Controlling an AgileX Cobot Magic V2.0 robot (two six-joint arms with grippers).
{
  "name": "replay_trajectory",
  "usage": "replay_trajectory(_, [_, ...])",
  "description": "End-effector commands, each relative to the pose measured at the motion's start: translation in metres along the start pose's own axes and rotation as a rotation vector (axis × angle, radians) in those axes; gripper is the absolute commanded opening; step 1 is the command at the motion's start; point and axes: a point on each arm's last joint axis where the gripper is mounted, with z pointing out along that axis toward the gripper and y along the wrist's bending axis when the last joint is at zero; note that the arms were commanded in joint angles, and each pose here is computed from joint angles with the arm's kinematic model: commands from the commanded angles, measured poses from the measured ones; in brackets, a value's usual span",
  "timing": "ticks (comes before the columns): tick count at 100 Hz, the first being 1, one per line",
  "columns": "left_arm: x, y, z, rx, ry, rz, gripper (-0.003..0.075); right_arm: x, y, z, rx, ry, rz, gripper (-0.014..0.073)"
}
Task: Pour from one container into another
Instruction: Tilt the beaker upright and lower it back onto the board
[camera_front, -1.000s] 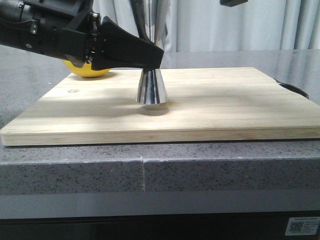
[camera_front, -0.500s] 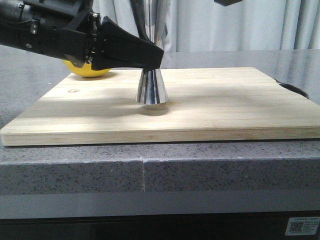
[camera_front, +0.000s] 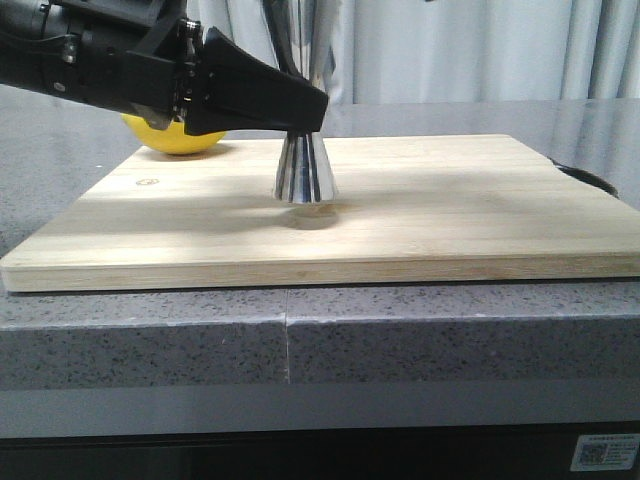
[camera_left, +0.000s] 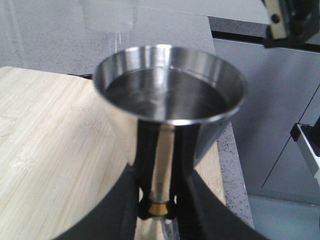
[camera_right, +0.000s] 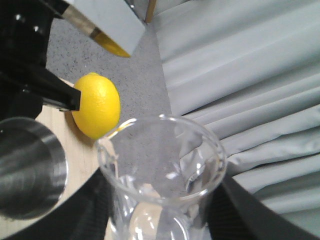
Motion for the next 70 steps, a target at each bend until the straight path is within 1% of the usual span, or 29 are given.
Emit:
replay_trajectory(1, [-0.029, -0.007, -0.004, 0.021, -0.113, 0.035, -0.0019, -0.012, -0.020, -0.011, 0.084, -0.047, 0.110, 0.0193])
replay_trajectory(14, [-0.029, -0.007, -0.004, 0.021, -0.113, 0.035, -0.0019, -0.008, -0.025, -0.012, 0.132, -0.025, 0.273, 0.0193])
replay_trajectory(31, [-0.029, -0.007, -0.004, 0.021, -0.113, 0.035, -0.0019, 0.010, -0.035, -0.016, 0.229, 0.030, 0.563, 0.0193])
replay_trajectory(41, [-0.029, -0.007, -0.004, 0.021, -0.113, 0.035, -0.0019, 0.021, -0.042, -0.020, 0.288, 0.047, 0.701, 0.0193])
replay_trajectory(52, [-0.029, -0.007, -0.004, 0.021, -0.113, 0.035, -0.0019, 0.031, -0.047, -0.024, 0.332, 0.059, 0.779, 0.0193])
replay_trajectory(70, [-0.029, -0.007, -0.004, 0.021, -0.113, 0.035, -0.0019, 0.045, -0.047, -0.027, 0.363, 0.074, 0.815, 0.0193])
